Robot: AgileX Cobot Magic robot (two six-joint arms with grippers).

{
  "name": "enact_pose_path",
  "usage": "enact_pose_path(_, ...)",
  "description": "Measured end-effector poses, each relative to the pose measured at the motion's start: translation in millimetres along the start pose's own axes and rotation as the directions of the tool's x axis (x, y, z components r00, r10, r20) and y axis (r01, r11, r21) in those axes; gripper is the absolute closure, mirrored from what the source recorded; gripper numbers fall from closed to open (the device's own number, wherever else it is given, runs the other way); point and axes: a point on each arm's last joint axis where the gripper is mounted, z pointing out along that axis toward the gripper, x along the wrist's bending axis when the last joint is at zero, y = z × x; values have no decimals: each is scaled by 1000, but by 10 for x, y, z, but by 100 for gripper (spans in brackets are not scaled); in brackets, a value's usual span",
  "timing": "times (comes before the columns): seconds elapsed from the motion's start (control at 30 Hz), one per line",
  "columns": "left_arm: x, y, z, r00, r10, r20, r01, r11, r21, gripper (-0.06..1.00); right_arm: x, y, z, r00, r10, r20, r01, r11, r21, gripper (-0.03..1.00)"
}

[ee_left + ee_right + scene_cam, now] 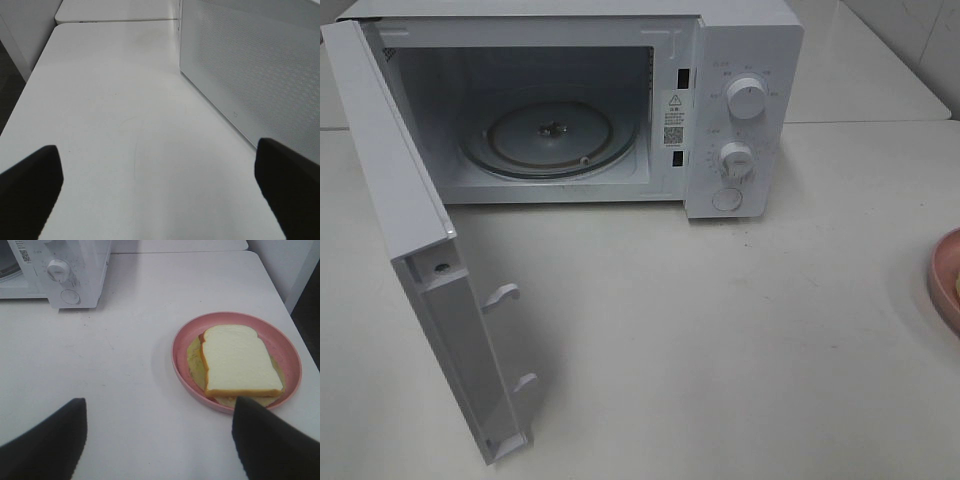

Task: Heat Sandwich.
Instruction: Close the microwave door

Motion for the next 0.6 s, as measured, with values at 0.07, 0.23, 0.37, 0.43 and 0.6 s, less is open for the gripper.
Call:
enact_pose_path(0.07,0,0,0,1000,0,0,0,1000,0,-4,0,0,0,1000,0,0,0,1000,0,20)
enact_pose_path(0.23,0,0,0,1000,0,0,0,1000,0,-4,0,0,0,1000,0,0,0,1000,0,20)
enact_pose_path(0.37,-3,0,0,1000,-2,3,2,1000,0,-4,0,0,0,1000,0,0,0,1000,0,20)
enact_pose_path(0.43,-3,6,0,1000,-2,3,2,1000,1,-4,0,0,0,1000,0,0,0,1000,0,20)
enact_pose_path(0.6,11,161,86,1000,-8,5,8,1000,18,-4,0,0,0,1000,0,0,0,1000,0,20)
